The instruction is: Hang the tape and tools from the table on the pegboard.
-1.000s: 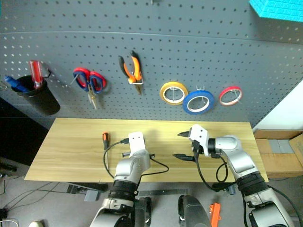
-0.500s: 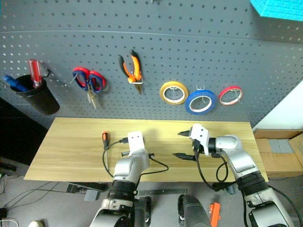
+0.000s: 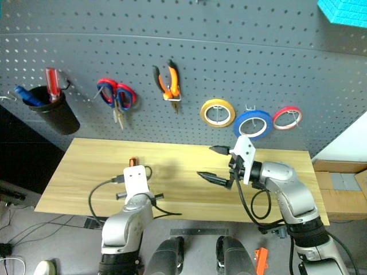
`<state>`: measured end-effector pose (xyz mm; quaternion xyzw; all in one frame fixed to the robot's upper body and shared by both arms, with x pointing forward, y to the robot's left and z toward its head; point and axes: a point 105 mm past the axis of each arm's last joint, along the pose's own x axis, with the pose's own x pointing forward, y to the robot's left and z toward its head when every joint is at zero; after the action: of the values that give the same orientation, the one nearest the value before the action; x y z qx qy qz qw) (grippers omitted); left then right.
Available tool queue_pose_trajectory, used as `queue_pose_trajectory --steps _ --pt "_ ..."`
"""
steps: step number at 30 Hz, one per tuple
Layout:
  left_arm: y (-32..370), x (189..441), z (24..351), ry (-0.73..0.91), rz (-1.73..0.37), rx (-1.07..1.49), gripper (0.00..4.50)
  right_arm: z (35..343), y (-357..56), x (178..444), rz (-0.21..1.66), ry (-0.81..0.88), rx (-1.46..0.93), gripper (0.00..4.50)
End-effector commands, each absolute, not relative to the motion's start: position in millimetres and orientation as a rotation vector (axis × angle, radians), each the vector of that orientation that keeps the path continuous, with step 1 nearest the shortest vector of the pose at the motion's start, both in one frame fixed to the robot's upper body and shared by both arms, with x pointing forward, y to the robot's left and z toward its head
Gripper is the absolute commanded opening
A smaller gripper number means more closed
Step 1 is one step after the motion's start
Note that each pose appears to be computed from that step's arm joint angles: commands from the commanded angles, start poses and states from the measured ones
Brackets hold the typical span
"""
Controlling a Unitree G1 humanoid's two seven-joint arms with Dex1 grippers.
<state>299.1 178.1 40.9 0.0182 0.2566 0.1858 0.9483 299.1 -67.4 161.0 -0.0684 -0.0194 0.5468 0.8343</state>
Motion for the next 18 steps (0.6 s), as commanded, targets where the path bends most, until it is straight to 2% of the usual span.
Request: queue_pose_trajectory --steps 1,3,11,18 --pt "178 301 62 0.425 0.372 0.048 0.17 188 -63 294 1.163 -0.141 -0.129 4.50" --pt "182 302 68 0.393 0.381 0.055 0.17 192 -60 294 1.162 -0.152 -0.114 4.50" --pt "195 305 131 0.040 0.389 0.151 0.17 212 -56 295 1.154 -0.182 -0.013 4.50" --pt "199 294 154 -0.084 0.385 0.214 0.17 222 -55 298 1.132 -0.219 -0.003 4.50"
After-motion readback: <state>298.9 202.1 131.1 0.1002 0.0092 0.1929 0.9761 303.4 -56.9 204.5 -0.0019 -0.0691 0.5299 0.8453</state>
